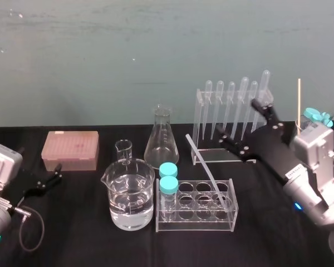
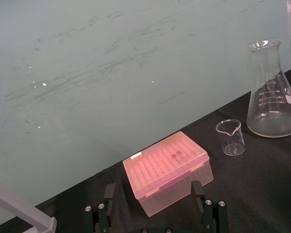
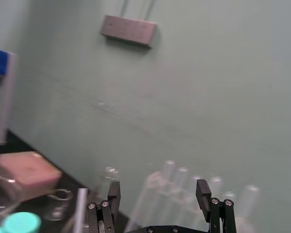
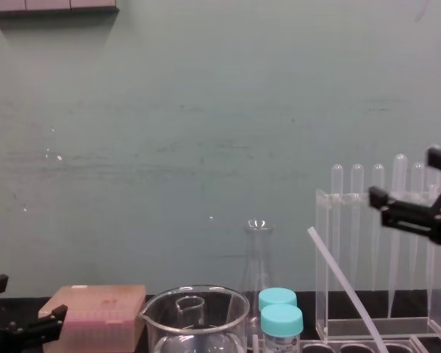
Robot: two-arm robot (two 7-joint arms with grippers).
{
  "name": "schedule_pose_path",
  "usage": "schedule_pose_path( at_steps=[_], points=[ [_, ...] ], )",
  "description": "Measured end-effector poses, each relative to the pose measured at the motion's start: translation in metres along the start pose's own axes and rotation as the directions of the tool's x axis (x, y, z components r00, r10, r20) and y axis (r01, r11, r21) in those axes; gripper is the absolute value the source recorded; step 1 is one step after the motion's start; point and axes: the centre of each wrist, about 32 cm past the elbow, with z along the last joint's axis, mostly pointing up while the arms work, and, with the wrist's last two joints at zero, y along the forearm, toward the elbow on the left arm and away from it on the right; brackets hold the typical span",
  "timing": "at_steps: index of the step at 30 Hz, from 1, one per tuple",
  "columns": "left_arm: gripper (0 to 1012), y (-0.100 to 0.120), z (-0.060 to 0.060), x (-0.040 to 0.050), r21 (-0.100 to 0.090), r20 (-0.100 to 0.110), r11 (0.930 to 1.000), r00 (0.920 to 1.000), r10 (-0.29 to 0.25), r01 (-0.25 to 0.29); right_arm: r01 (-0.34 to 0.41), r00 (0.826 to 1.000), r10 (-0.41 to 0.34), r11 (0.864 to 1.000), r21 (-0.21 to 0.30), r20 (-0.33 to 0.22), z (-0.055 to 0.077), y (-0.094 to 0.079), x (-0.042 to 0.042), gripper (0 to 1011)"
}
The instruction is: Pick up the stirring rod with one hand, then place it down.
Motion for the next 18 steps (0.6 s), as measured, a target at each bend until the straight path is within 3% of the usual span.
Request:
schedule_pose_path(
  at_steps=[6, 10, 18],
  points=[
    [1000, 0.0, 0.0, 0.0, 0.0, 0.0, 1.0, 1.0, 0.0, 0.0, -0.085, 0.992, 0.082, 0.996, -0.027, -0.096, -0.004, 0.009, 0.0025, 1003],
    [1000, 0.0, 0.0, 0.0, 0.0, 0.0, 1.0, 1.0, 0.0, 0.0, -0.151, 0.973, 0.141, 0.988, -0.042, -0.183, -0.007, 0.016, 0.0056, 1003],
    [1000, 0.0, 0.0, 0.0, 0.0, 0.0, 1.0, 1.0, 0.0, 0.0, -0.26, 0.932, 0.235, 0.964, -0.058, -0.277, -0.013, 0.027, 0.0084, 1003]
  ],
)
